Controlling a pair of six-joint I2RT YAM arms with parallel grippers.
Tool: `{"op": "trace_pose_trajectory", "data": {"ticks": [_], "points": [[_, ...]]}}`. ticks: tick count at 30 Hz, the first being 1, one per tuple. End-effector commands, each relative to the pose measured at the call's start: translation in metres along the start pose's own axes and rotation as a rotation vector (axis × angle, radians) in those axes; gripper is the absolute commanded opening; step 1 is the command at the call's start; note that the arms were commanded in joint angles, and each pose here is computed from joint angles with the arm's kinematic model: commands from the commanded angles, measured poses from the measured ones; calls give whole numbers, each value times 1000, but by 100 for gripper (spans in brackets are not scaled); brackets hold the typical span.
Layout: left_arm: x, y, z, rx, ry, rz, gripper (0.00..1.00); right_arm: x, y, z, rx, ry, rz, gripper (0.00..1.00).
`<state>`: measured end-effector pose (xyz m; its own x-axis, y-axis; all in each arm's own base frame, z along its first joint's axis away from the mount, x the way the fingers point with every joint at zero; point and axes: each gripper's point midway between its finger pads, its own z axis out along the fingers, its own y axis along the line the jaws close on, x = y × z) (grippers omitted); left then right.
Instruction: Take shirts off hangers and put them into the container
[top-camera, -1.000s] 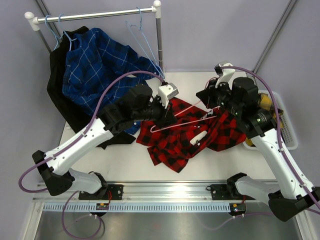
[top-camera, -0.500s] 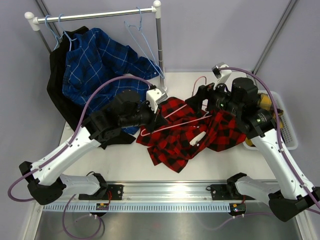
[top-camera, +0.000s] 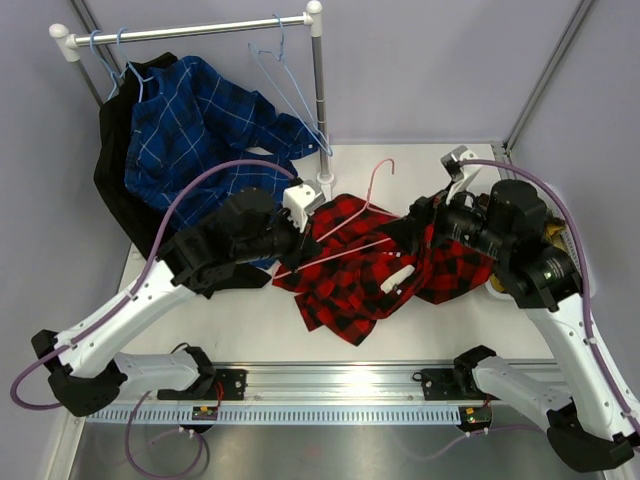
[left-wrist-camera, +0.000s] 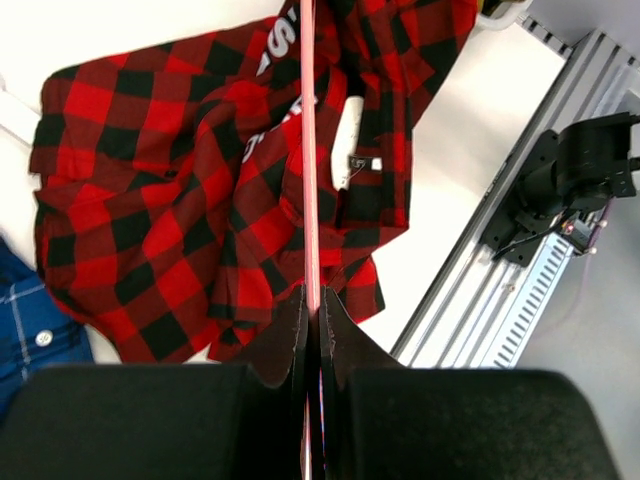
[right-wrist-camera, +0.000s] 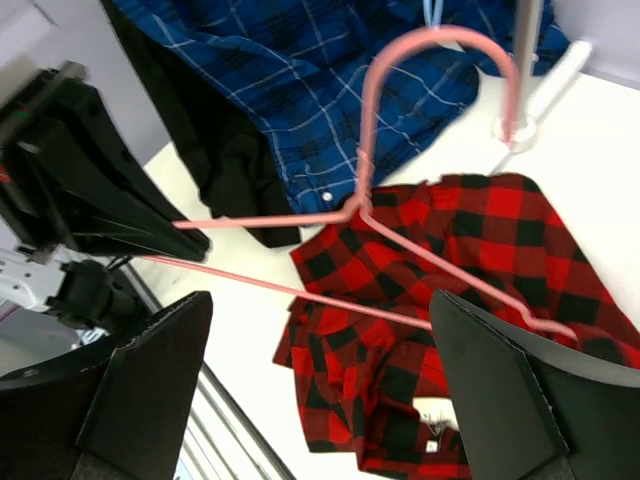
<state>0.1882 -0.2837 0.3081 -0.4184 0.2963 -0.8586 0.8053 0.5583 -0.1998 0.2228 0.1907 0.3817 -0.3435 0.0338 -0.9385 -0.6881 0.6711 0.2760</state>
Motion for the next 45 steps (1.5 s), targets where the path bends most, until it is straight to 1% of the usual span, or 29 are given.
{"op": "trace_pose_trajectory", "data": {"ticks": [1,2,3,4,7,8,9,14,16,17,18,19,21,22,23,25,26,29,31,32,33,36,37,38,39,40,44,45], "points": [[1,9,-28,-68,-28,-5,0,24,-21,-8,127,46,22,99],[6,15,-33,-106,-17,-10,0,36,-37,-9,211,68,42,99],[19,19,-37,-126,23,-22,0,42,-44,-10,248,77,51,99],[23,21,-44,-141,19,-28,0,54,-61,-10,337,95,74,99],[43,28,-55,-192,57,-68,0,70,-81,-10,440,124,103,99],[43,33,-64,-226,38,-74,0,76,-90,-10,482,124,112,99],[48,35,-69,-248,42,-98,0,78,-92,-9,489,121,118,99],[62,46,-93,-328,45,-125,0,81,-98,-1,503,106,131,99],[62,50,-105,-371,22,-154,0,82,-99,2,502,110,130,99],[65,62,-114,-448,19,-164,0,82,-100,3,502,108,130,99],[64,67,-121,-488,-2,-188,0,82,-100,3,502,107,129,99],[60,81,-129,-579,-33,-197,0,83,-101,3,509,104,129,99],[49,92,-138,-653,-78,-214,0,85,-102,4,509,105,129,99],[45,100,-138,-703,-74,-215,0,88,-102,5,506,110,132,99],[29,108,-147,-767,-119,-217,0,87,-102,6,502,109,133,99],[13,120,-142,-816,-126,-223,0,90,-100,6,495,114,141,99],[-8,121,-144,-808,-190,-236,0,88,-98,5,487,106,142,99],[-40,142,-135,-821,-264,-276,0,90,-91,2,455,104,145,100],[-68,152,-145,-842,-334,-282,0,94,-89,0,443,108,145,99],[-83,159,-140,-849,-350,-255,0,93,-87,-4,442,100,145,99],[-104,158,-148,-847,-406,-239,0,95,-87,-5,442,102,144,99],[-139,169,-149,-864,-472,-189,0,101,-82,-8,415,110,143,100],[-156,170,-159,-868,-516,-177,0,104,-80,-8,407,117,145,99],[-165,173,-160,-875,-528,-160,0,103,-79,-10,403,110,144,100],[-170,181,-150,-880,-512,-150,0,104,-79,-10,404,110,144,99],[-184,181,-157,-880,-552,-138,0,106,-79,-10,402,113,145,99],[-193,207,-149,-938,-536,-130,0,104,-77,-11,392,109,138,99],[-190,216,-143,-951,-516,-135,0,103,-77,-11,390,107,134,99]]}}
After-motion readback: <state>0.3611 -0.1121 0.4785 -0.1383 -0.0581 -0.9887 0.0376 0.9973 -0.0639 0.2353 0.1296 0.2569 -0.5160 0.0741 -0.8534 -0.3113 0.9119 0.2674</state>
